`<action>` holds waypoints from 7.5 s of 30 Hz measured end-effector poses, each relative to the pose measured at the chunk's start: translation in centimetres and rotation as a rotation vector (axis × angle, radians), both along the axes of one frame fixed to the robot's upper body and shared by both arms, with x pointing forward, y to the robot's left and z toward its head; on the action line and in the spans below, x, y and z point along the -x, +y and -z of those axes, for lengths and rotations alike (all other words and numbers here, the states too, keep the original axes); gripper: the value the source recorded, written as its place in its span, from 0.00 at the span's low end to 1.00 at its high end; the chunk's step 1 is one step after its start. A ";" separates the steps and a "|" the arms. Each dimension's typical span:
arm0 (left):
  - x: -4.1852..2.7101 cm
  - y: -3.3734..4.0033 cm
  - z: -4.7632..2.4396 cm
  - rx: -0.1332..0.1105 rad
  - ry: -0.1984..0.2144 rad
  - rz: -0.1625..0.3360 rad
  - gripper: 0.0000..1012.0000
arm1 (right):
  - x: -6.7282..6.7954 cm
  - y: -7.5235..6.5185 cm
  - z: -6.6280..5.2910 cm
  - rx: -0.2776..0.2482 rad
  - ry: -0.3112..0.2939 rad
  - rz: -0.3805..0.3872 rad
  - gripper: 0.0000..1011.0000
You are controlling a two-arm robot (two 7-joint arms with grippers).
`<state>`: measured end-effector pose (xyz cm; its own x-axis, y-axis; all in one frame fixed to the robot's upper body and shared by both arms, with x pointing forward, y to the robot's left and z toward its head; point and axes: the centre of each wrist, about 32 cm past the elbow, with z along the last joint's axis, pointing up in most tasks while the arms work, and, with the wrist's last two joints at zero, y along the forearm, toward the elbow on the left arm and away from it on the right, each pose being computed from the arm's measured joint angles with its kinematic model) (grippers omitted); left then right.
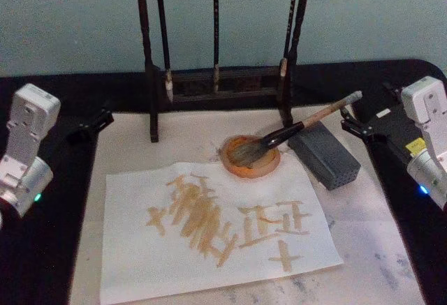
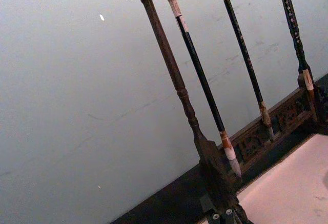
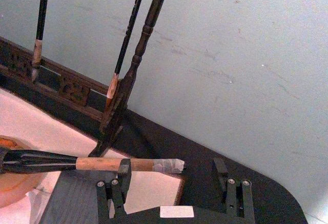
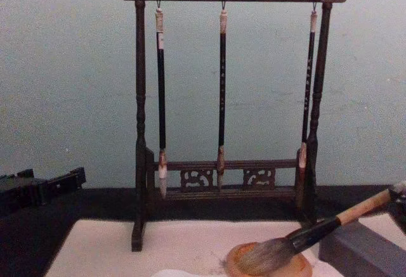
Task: Pick up the brush from the inkstone, write on the paper, then place the brush back to its original position.
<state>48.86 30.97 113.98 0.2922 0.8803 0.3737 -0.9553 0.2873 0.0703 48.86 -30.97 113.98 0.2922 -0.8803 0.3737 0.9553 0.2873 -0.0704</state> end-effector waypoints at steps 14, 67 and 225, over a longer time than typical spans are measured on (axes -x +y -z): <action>0.00 0.00 0.00 0.000 0.000 0.000 0.99 | 0.0 0.0 0.0 0.000 0.000 0.000 1.00; 0.00 0.00 0.00 0.000 0.000 0.000 0.99 | 0.7 -0.5 0.1 -0.081 0.015 -0.007 1.00; 0.00 0.00 0.00 0.000 0.000 0.000 0.99 | -5.4 -2.2 5.0 -0.960 0.327 -0.159 0.28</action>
